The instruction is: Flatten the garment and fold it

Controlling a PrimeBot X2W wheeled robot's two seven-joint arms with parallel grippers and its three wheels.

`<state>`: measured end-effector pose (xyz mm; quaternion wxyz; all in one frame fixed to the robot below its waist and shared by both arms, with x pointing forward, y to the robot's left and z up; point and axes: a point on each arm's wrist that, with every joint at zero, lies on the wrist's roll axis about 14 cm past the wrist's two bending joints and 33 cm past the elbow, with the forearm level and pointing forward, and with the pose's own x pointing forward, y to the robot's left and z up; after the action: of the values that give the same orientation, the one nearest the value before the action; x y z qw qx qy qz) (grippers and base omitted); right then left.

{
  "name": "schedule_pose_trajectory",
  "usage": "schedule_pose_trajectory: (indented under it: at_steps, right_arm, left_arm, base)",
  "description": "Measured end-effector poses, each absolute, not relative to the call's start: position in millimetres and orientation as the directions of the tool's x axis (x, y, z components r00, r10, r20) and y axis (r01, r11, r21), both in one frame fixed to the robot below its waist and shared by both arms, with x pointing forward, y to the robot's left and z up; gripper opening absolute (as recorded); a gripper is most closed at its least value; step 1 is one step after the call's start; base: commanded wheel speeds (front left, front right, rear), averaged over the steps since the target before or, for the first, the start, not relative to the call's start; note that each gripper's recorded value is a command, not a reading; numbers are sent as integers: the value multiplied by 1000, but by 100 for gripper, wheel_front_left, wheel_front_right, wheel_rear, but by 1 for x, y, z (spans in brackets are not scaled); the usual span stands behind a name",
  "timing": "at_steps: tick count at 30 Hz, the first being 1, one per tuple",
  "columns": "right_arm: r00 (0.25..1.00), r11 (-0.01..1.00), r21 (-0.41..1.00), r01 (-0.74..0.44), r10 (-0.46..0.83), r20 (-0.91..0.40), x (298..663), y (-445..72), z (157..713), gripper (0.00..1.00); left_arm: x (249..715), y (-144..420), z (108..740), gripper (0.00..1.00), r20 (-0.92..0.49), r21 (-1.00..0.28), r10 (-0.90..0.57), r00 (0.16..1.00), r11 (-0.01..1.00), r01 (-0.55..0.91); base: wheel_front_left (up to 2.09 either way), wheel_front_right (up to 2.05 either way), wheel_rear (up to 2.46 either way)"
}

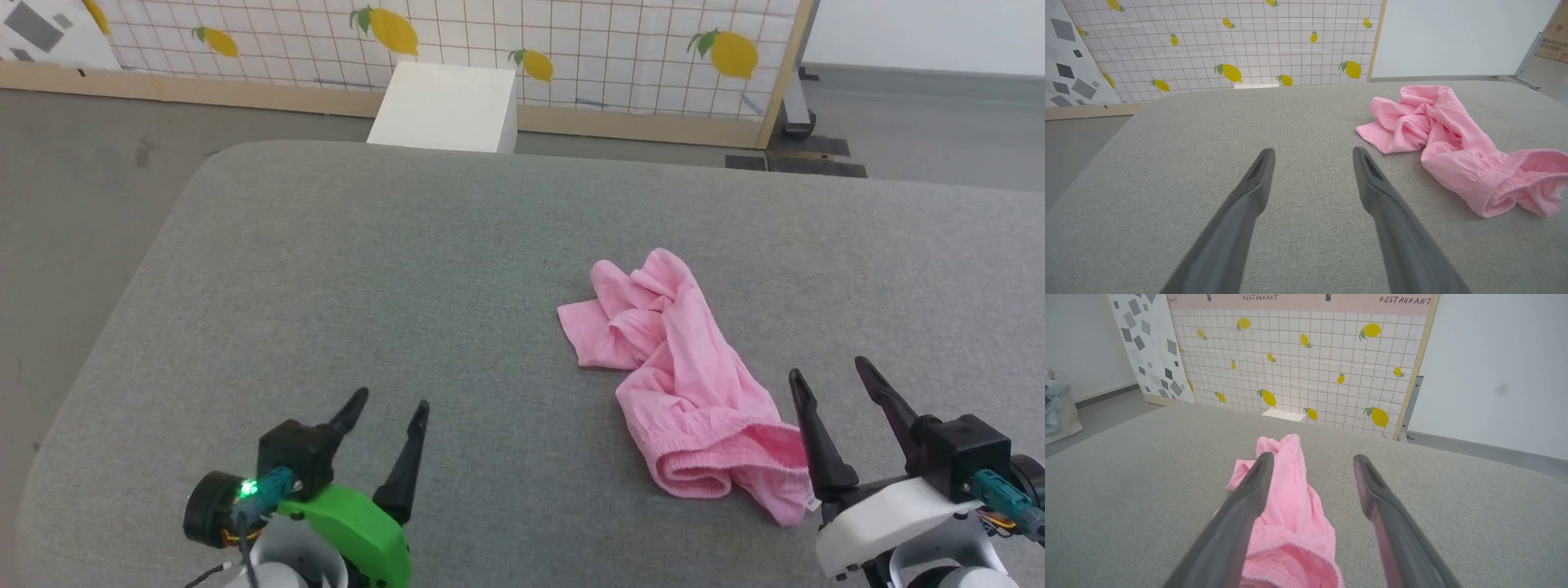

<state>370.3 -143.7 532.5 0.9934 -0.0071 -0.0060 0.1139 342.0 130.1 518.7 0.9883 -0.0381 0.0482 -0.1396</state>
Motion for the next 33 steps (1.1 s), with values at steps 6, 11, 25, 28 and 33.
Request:
schedule_pose_trajectory:
  at_steps: [6,11,25,28,33]
  right_arm:
    - [979,979,-12,-205,205,-18,371,-150,523,100]
    - [982,983,-14,-182,181,-53,374,-156,511,100]
    - [995,998,-30,-58,56,-78,387,-193,493,100]
    - [996,999,-32,-37,34,-88,388,-199,487,100]
    - [994,999,-35,-3,-1,-108,387,-208,477,100]
  left_arm:
    - [350,103,507,100,-241,-92,-377,895,926,365]
    - [369,64,516,100,-313,-142,-493,812,869,473]
    - [394,-24,477,100,-591,-413,-690,418,704,578]
    - [395,-38,467,100,-618,-458,-708,342,677,575]
    - [406,-36,432,100,-724,-392,-631,279,709,586]
  base:
    - [0,0,0]
    - [0,0,0]
    - [0,0,0]
    - [0,0,0]
    - [0,0,0]
